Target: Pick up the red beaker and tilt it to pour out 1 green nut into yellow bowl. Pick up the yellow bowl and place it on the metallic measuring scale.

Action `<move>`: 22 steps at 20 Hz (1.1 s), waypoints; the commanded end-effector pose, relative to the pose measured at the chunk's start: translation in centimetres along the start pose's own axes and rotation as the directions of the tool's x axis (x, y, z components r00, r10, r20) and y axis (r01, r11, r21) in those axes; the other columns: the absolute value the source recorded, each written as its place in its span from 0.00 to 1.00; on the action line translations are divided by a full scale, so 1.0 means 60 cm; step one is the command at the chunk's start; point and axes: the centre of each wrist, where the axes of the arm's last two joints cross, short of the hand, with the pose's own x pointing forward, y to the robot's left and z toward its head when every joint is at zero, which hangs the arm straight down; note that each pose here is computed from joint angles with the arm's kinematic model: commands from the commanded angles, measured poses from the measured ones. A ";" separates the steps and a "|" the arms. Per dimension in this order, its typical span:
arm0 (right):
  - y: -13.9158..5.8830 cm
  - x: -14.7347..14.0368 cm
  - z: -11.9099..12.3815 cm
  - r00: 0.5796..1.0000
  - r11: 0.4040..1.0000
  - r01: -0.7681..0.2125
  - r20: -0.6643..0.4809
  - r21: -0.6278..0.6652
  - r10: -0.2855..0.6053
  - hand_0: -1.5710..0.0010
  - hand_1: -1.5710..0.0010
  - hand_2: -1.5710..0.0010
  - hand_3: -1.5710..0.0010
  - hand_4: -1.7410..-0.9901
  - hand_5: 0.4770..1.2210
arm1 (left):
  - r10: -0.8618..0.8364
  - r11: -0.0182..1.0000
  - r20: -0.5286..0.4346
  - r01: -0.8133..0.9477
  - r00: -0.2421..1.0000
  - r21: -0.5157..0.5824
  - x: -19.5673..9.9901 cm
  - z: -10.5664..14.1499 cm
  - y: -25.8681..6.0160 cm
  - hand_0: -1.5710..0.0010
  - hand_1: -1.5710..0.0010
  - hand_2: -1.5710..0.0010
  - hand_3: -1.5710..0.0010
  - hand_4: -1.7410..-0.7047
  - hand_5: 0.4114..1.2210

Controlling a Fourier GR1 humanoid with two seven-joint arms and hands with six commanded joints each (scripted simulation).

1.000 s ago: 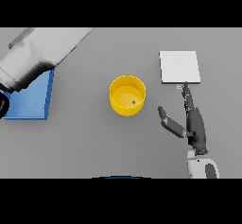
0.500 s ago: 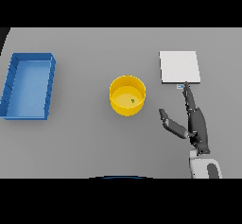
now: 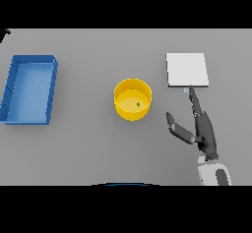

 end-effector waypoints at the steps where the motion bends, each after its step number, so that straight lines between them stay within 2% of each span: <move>1: 0.002 0.002 0.000 1.000 1.000 0.000 0.006 0.004 0.000 1.00 1.00 1.00 1.00 0.71 0.24 | 0.016 1.000 -0.024 -0.016 1.000 0.007 -0.020 0.011 -0.004 0.00 0.00 0.00 0.08 0.00 1.00; 5: 0.003 0.003 -0.001 1.000 1.000 -0.006 0.001 0.007 0.006 1.00 1.00 1.00 1.00 0.70 0.25 | 0.065 0.998 -0.086 -0.067 0.994 -0.012 -0.071 0.056 -0.047 0.00 0.00 0.00 0.08 0.00 1.00; 9: -0.001 0.004 -0.003 1.000 1.000 0.001 0.009 0.006 -0.001 1.00 1.00 1.00 1.00 0.70 0.25 | 0.093 0.995 -0.143 -0.095 0.985 -0.012 -0.098 0.083 -0.070 0.00 0.00 0.00 0.04 0.00 1.00; 10: 0.002 0.008 -0.001 1.000 1.000 0.002 0.022 0.011 -0.002 1.00 1.00 1.00 1.00 0.70 0.26 | 0.093 0.995 -0.150 -0.097 0.984 -0.023 -0.104 0.088 -0.079 0.00 0.00 0.00 0.03 0.00 0.97; 12: 0.002 0.004 0.001 1.000 1.000 -0.016 0.000 0.013 0.016 1.00 1.00 1.00 1.00 0.71 0.25 | 0.091 0.995 -0.177 -0.096 0.980 -0.022 -0.112 0.092 -0.086 0.00 0.00 0.00 0.02 0.00 0.87; 14: -0.002 0.004 0.007 1.000 1.000 -0.010 0.018 0.005 0.010 1.00 1.00 1.00 1.00 0.71 0.25 | 0.062 0.997 -0.183 -0.070 0.981 -0.038 -0.121 0.101 -0.093 0.00 0.00 0.00 0.01 0.00 0.69; 15: 0.001 0.002 0.010 1.000 1.000 -0.012 0.024 0.009 0.011 1.00 1.00 1.00 1.00 0.72 0.26 | 0.040 0.997 -0.183 -0.050 0.982 -0.053 -0.123 0.101 -0.096 0.00 0.00 0.00 0.01 0.07 0.61; 16: 0.003 0.001 0.006 1.000 1.000 -0.007 0.007 0.009 0.007 1.00 1.00 1.00 1.00 0.72 0.25 | 0.014 0.995 -0.190 -0.032 0.982 -0.090 -0.128 0.103 -0.094 0.00 0.00 0.00 0.04 0.20 0.56; 17: 0.001 0.001 0.004 1.000 1.000 -0.001 0.005 0.007 0.001 1.00 1.00 1.00 1.00 0.73 0.25 | 0.003 0.990 -0.171 -0.027 0.985 -0.141 -0.125 0.108 -0.090 0.00 0.08 0.09 0.13 0.35 0.52; 18: 0.001 0.002 0.005 1.000 1.000 0.002 0.002 0.009 -0.003 1.00 1.00 1.00 1.00 0.74 0.25 | 0.001 0.981 -0.161 -0.033 0.987 -0.191 -0.124 0.114 -0.085 0.07 0.25 0.24 0.28 0.49 0.48; 20: 0.003 0.005 0.013 1.000 1.000 -0.004 0.016 0.007 0.004 1.00 1.00 1.00 1.00 0.74 0.25 | -0.029 0.962 -0.170 -0.019 0.985 -0.274 -0.121 0.115 -0.068 0.41 0.52 0.51 0.54 0.68 0.43; 22: 0.004 0.004 0.013 1.000 1.000 -0.016 0.004 0.004 0.016 1.00 1.00 1.00 1.00 0.74 0.26 | -0.045 0.949 -0.153 -0.006 0.987 -0.317 -0.114 0.116 -0.061 0.62 0.69 0.69 0.71 0.80 0.39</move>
